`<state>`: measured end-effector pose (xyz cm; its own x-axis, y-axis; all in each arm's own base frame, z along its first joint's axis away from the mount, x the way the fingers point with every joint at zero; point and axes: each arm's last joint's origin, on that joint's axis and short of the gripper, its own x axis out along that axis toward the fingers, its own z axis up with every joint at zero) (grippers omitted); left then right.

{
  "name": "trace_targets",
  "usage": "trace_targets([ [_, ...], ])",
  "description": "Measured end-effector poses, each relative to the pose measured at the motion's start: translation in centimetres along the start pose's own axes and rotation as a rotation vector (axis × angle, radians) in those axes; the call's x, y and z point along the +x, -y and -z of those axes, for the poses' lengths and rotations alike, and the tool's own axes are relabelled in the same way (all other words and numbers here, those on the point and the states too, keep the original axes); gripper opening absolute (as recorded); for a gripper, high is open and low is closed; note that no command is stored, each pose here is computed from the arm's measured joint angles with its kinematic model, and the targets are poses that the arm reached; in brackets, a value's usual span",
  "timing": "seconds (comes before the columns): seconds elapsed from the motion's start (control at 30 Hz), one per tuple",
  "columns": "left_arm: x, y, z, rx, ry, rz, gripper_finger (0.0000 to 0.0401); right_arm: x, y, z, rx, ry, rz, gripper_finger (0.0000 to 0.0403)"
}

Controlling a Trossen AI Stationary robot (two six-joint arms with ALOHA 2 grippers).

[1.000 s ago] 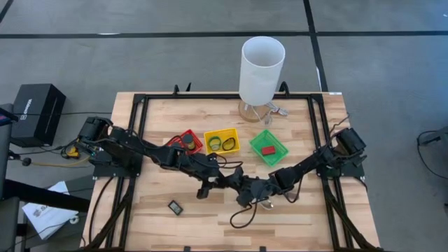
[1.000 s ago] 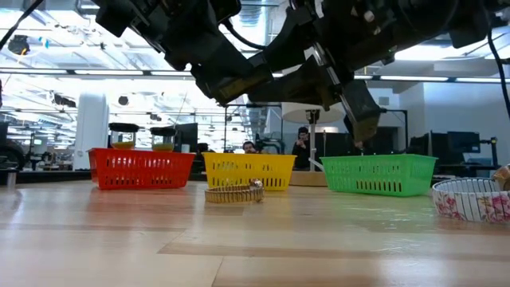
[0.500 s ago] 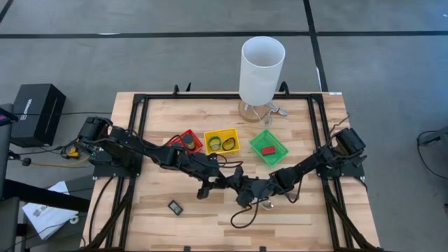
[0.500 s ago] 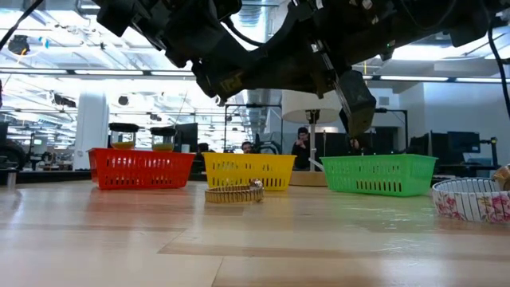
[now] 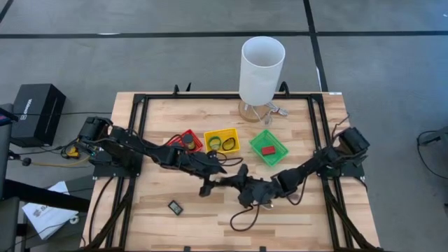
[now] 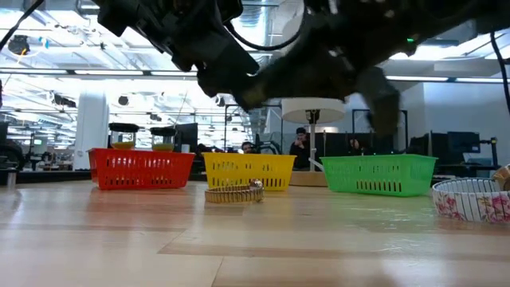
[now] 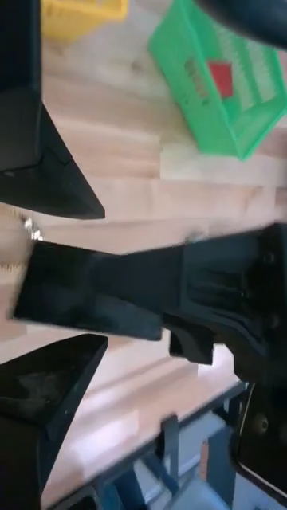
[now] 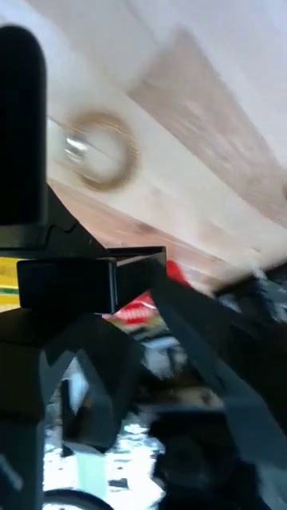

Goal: Pick & Place Office items
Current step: Put the top black digital timer into the green basket

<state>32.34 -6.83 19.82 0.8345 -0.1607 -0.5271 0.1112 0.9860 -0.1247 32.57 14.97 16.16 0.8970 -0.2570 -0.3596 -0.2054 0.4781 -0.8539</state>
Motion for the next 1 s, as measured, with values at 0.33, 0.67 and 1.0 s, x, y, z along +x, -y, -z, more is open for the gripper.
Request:
trace_targets([
  [0.33,0.0,-1.3,-0.2,0.015,0.014,-0.099,0.0264,-6.4,3.1,2.8,0.274,-0.291,-0.137,0.0061],
  [0.67,0.0,-1.7,-0.3,0.008,0.023,-0.107,0.0251,-11.7,7.5,10.7,0.682,-0.678,-0.050,0.0061],
  [1.0,0.0,-1.6,-0.3,0.009,0.024,-0.100,0.0242,-9.8,6.9,13.3,0.905,-0.594,-0.200,0.0061],
])
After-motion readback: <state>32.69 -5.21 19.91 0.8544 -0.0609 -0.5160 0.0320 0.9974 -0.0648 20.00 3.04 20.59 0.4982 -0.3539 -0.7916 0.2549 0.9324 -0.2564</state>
